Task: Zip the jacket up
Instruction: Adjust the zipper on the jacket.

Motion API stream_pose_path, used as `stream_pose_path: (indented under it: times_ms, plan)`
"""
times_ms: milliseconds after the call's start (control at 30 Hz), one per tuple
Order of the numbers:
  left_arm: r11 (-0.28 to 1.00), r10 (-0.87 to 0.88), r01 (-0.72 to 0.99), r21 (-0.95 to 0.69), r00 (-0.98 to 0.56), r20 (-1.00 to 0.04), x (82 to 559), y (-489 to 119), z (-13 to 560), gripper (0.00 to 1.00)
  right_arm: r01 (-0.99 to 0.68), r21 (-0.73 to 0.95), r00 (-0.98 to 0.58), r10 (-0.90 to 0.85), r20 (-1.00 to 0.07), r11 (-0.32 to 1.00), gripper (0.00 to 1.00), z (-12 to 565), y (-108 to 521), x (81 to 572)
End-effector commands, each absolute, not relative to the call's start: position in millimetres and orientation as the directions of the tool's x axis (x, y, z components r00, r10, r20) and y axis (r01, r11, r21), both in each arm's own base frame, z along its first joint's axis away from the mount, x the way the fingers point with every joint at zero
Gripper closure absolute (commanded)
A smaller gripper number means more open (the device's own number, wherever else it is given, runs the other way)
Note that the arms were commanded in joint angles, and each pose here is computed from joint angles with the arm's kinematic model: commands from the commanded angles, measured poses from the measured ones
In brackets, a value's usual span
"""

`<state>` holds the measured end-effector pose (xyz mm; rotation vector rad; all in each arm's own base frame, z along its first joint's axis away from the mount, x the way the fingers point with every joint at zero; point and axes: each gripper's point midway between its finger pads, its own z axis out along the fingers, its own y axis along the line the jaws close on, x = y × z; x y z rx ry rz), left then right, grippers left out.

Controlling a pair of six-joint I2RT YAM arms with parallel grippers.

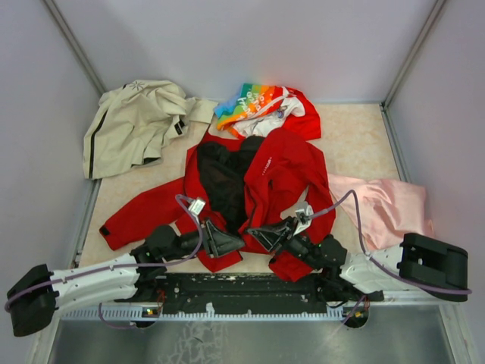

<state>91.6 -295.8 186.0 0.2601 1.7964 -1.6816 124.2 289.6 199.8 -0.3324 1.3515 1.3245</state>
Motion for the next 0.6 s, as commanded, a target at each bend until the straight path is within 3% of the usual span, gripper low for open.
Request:
stream_pose_path:
  times_ms: [0, 567]
  plan:
    - [0.160, -0.331, 0.539, -0.827, -0.760, -0.559, 98, -293, 187, 0.61, -0.809, 0.488, -0.291, 0.498, -0.817, 0.327, 1.00, 189, 272, 121]
    - [0.138, -0.344, 0.571, -0.809, -0.738, -0.580, 99, -296, 199, 0.69, -0.810, 0.486, -0.293, 0.490, -0.821, 0.329, 1.00, 187, 272, 120]
